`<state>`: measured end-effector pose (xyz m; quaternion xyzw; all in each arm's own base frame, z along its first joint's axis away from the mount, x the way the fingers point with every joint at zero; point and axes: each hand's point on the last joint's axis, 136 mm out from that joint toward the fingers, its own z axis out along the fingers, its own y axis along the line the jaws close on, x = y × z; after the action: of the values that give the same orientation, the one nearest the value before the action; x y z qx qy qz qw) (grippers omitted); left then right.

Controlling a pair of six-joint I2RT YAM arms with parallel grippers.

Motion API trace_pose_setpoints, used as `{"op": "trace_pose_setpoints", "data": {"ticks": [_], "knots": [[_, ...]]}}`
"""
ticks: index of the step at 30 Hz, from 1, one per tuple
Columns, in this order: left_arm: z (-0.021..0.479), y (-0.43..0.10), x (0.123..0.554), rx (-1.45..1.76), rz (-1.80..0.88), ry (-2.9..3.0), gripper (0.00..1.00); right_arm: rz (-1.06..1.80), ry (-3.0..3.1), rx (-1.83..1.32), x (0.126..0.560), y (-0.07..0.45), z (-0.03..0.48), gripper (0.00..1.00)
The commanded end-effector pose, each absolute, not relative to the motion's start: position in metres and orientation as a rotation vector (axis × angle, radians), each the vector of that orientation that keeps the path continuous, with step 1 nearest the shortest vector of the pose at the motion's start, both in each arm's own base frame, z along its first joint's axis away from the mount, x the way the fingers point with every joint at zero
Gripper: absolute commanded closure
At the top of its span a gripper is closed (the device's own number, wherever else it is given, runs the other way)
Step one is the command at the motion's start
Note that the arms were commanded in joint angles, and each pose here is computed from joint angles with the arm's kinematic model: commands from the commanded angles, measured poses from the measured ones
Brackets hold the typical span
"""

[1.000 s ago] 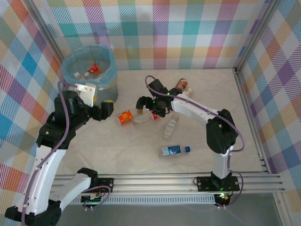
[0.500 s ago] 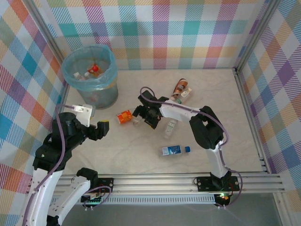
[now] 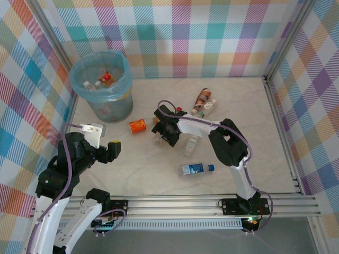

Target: Put the plastic bottles in the bin

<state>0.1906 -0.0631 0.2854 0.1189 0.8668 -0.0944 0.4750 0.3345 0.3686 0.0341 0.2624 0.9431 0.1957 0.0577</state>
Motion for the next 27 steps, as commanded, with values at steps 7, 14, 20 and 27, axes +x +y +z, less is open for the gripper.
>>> {"op": "trace_pose_setpoints", "data": {"ticks": [7,14,20,27], "knots": [[0.297,-0.067,0.200,0.256,-0.254,2.104,0.19,0.557,2.828,0.712,0.325,0.349,0.041,0.43],[0.321,-0.069,0.220,0.142,-0.290,2.109,0.20,0.608,2.765,0.486,0.321,0.341,0.072,0.54],[0.340,-0.076,0.249,0.016,-0.346,2.117,0.20,0.690,2.602,0.167,0.315,0.347,0.126,0.54],[0.368,-0.119,0.288,0.038,-0.585,2.113,0.20,0.928,2.373,-0.226,0.293,0.362,0.183,0.56]]}}
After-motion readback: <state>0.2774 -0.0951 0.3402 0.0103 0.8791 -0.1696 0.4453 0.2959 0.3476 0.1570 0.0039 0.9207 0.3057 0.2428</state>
